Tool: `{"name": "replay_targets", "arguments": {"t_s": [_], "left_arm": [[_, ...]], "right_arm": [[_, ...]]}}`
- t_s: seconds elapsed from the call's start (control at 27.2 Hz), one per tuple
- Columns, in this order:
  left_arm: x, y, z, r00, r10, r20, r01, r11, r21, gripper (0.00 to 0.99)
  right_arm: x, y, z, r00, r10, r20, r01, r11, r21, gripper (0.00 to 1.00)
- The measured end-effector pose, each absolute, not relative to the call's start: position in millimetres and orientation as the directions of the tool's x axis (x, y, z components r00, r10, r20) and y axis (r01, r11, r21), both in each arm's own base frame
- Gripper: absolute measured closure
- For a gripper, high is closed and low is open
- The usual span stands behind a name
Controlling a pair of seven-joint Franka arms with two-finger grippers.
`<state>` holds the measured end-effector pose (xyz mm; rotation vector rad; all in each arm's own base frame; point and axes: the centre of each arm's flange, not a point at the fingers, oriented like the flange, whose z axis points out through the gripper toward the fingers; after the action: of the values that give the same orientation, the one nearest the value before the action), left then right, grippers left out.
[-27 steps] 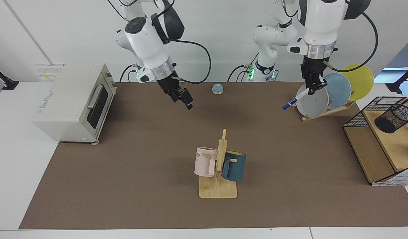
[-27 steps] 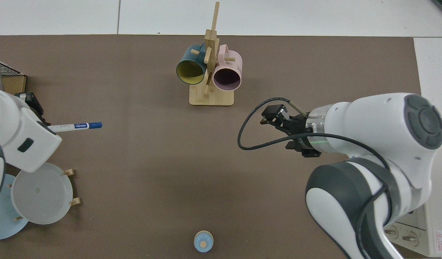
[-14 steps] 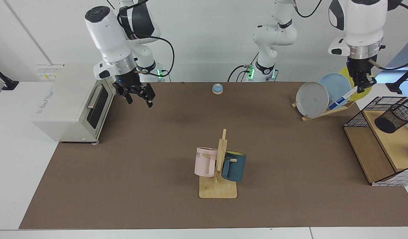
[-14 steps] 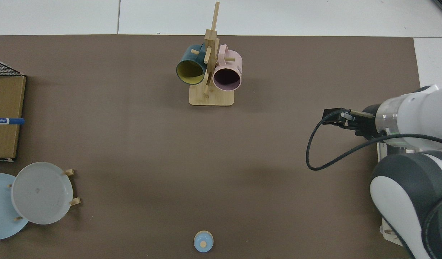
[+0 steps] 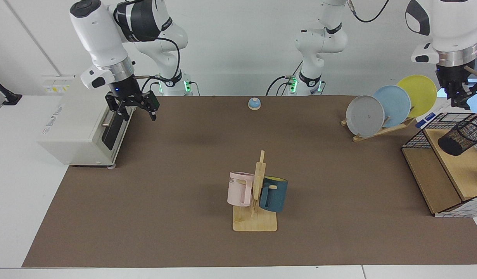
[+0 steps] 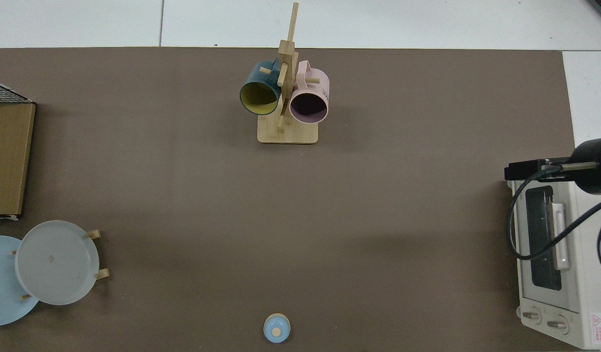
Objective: Put markers into pen holder
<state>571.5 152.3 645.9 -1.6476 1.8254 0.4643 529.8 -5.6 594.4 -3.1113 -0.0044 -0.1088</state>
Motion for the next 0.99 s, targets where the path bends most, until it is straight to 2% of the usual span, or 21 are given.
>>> {"name": "replay_targets", "arguments": {"t_s": [0.15,0.37,0.66,0.99], "left_arm": [[584,186,638,-0.071,-0.716,-0.694,-0.979,0.185,-0.091,0.806],[598,208,638,-0.126,-0.671,-0.730,-0.968,0.243,-0.056,0.806],[604,218,640,-0.120,-0.616,-0.779,-0.970,0.239,-0.040,0.806],[610,235,616,-0.104,-0.596,-0.797,-0.982,0.191,-0.014,0.806]], "right_arm": [[529,-2,603,0.998,0.030,0.061,0.031,-0.999,-0.021,0.00],[531,4,602,0.998,0.040,0.054,0.041,-0.999,-0.019,0.00],[532,6,604,0.998,0.044,0.036,0.044,-0.999,-0.016,0.00],[533,4,603,0.999,0.045,0.028,0.045,-0.999,-0.011,0.00]]}}
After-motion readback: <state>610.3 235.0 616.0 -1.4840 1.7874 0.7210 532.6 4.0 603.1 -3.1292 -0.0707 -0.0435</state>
